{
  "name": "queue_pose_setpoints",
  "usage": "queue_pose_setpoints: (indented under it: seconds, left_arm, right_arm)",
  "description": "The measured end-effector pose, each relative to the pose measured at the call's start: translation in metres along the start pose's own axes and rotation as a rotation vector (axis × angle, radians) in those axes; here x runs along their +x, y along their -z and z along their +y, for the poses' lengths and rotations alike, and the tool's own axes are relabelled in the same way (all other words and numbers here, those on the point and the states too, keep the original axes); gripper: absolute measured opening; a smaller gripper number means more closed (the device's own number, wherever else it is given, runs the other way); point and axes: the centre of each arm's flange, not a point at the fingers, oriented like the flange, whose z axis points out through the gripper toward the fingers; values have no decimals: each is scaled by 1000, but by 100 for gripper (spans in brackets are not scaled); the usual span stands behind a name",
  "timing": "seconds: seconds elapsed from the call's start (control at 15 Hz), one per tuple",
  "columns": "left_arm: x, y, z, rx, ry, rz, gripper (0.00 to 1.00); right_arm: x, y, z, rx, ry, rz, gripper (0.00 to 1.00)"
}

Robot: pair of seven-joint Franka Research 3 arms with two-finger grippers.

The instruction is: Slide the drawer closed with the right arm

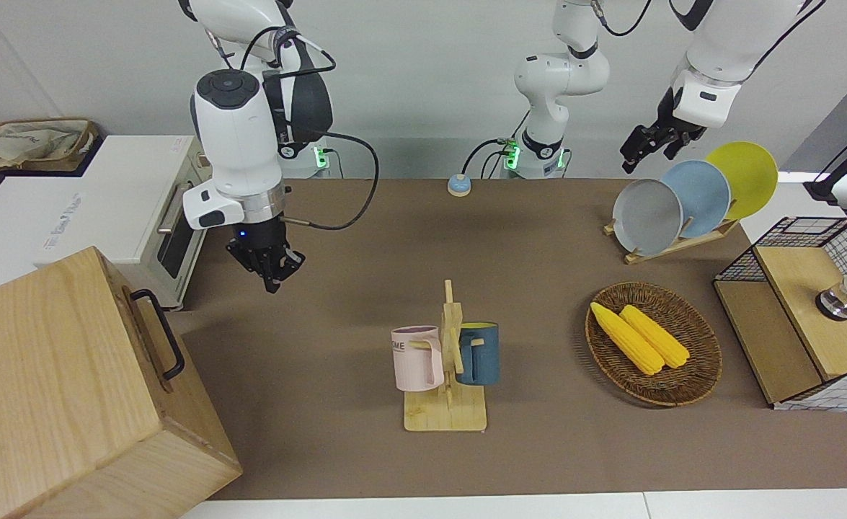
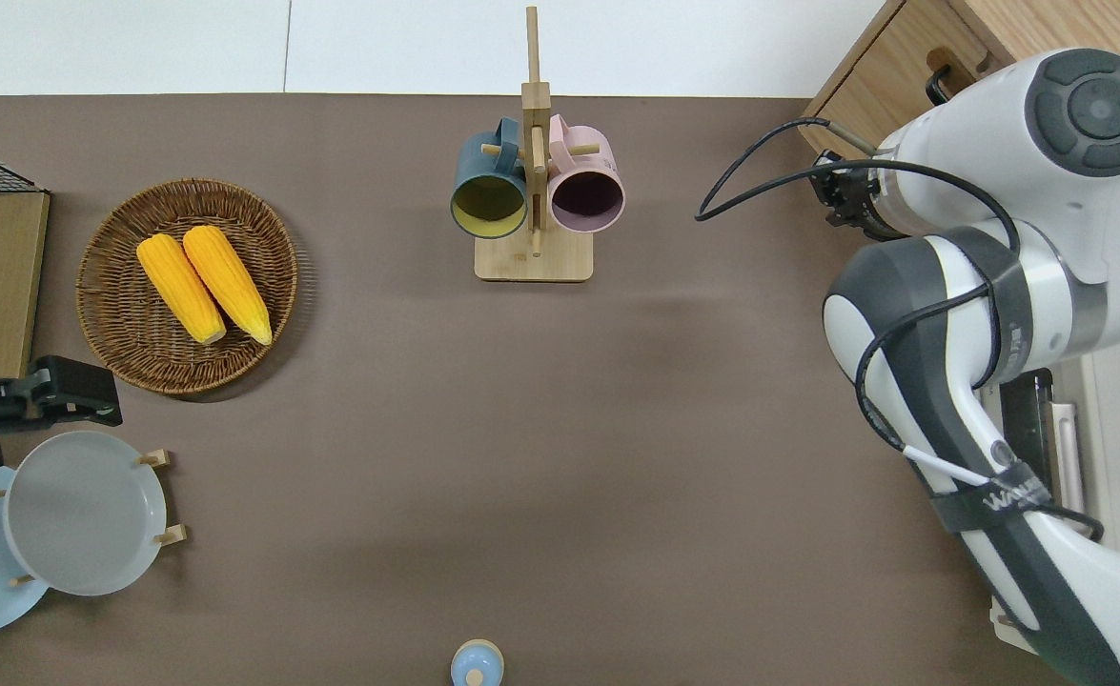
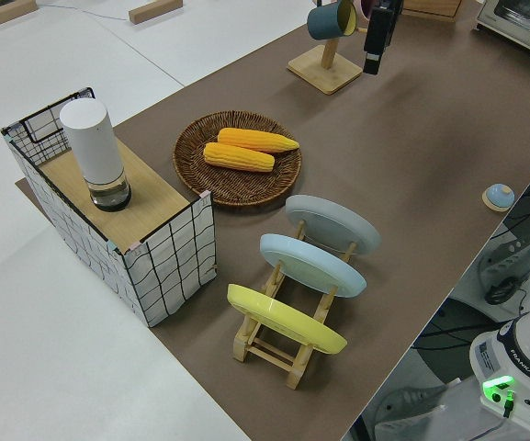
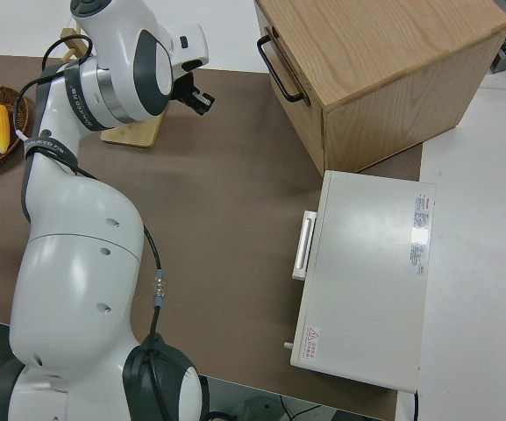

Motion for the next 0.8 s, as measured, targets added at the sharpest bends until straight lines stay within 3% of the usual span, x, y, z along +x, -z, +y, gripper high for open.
queue_pose_setpoints:
  seconds: [0.13, 0.27, 0.47, 0.8]
  left_arm:
    - [0, 0, 0, 0, 0, 0, 100]
    - [0, 0, 0, 0, 0, 0, 100]
    - [0, 0, 0, 0, 0, 0, 100]
    - [0, 0, 0, 0, 0, 0, 100]
  right_arm:
    - [-10, 7, -1, 1, 73, -7, 8]
    - [-22, 12, 3, 9, 153, -52, 15]
    - [-36, 26, 13, 11, 285, -114, 42]
    - [-46, 57, 40, 73, 391, -136, 92]
